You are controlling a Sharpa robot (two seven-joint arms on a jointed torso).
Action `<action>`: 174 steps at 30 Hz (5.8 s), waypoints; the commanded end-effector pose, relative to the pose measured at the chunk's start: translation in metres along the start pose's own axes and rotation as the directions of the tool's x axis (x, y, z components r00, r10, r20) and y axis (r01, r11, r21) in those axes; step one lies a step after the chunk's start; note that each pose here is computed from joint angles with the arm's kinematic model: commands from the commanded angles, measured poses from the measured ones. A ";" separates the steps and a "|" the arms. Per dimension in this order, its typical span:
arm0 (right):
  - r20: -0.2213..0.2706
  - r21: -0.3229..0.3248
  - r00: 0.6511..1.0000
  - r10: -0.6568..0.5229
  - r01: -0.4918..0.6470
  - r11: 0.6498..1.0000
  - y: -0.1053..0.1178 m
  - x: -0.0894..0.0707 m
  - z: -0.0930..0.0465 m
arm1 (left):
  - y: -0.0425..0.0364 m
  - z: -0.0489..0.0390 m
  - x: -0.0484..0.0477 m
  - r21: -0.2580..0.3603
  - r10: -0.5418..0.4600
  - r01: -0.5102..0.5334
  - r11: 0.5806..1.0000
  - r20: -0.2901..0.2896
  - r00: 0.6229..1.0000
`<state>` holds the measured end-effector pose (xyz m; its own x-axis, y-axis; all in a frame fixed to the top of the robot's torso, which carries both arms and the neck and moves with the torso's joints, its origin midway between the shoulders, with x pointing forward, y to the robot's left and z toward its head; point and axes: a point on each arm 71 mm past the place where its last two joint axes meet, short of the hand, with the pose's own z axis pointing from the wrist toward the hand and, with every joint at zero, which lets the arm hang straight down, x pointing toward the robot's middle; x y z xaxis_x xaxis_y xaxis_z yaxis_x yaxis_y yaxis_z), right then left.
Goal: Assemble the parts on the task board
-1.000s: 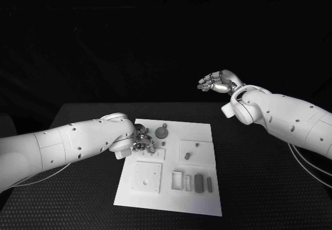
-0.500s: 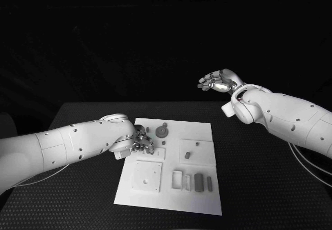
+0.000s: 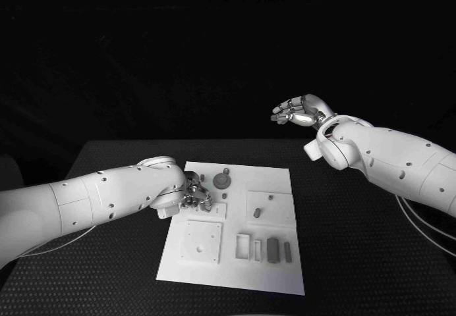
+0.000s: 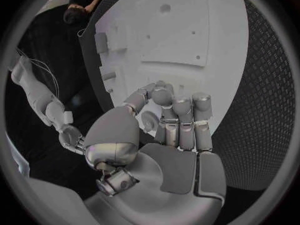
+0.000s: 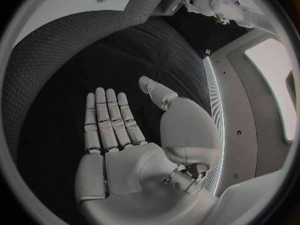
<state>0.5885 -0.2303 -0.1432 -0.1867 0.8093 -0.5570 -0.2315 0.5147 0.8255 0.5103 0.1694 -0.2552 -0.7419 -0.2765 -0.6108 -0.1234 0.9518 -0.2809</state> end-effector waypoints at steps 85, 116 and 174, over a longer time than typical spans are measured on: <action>-0.042 -0.017 0.999 0.009 -0.009 1.000 0.003 0.004 0.000 | -0.0143 0.0025 0.0144 -0.003 0.312 -0.313 0.950 0.072 0.947; -0.035 -0.010 0.999 0.007 -0.008 1.000 0.000 0.002 -0.001 | 0.0004 -0.0084 -0.0063 0.052 0.056 -0.064 0.997 0.129 0.990; -0.034 -0.008 0.999 0.008 -0.008 1.000 -0.001 0.000 -0.003 | 0.0083 0.0264 -0.0809 -0.002 0.012 -0.012 1.000 0.238 0.971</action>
<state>0.5856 -0.2330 -0.1444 -0.2124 0.8043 -0.5549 -0.2288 0.5111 0.8285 0.5881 0.2010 -0.2259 -0.5331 -0.2939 -0.7933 -0.1413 0.9555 -0.2590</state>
